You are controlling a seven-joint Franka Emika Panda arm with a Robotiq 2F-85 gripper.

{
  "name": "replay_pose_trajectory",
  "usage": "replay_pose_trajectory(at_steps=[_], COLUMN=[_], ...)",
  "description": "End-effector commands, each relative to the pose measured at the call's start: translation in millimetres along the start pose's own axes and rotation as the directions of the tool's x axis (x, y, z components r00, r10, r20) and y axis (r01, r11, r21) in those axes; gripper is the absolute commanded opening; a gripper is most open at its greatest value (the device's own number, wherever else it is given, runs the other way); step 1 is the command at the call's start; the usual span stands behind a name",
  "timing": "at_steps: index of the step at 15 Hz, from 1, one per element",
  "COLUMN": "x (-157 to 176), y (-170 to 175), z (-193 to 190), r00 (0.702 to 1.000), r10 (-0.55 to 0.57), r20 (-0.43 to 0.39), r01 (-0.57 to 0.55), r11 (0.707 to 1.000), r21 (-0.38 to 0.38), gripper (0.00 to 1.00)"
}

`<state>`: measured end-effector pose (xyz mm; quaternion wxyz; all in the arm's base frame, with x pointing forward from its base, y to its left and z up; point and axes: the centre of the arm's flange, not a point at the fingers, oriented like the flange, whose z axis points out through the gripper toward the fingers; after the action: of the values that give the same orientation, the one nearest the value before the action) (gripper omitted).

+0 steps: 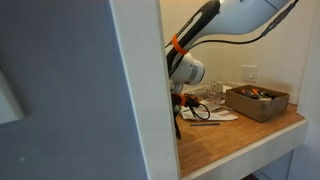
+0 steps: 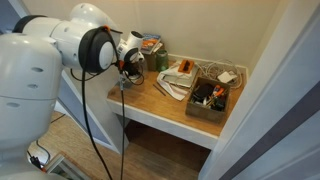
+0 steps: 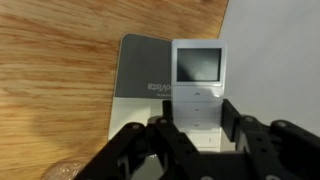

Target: Pick up the white remote and put it on the gray and white object on the left

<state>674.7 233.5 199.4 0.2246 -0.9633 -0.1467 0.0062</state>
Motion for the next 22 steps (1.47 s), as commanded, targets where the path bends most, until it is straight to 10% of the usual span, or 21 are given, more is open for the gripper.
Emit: replay_pose_trajectory(at_steps=[1, 14, 17, 22], x=[21, 33, 32, 24], y=[-1, -11, -14, -13], z=[21, 58, 62, 53], r00=[0.999, 0.988, 0.987, 0.988], r10=[0.030, 0.144, 0.144, 0.130], r20=[0.021, 0.047, 0.066, 0.079], r01=[-0.030, -0.146, -0.146, -0.132], r11=[0.999, 0.989, 0.989, 0.991], r21=[0.036, 0.027, 0.032, 0.017], gripper=[0.24, 0.24, 0.75, 1.00])
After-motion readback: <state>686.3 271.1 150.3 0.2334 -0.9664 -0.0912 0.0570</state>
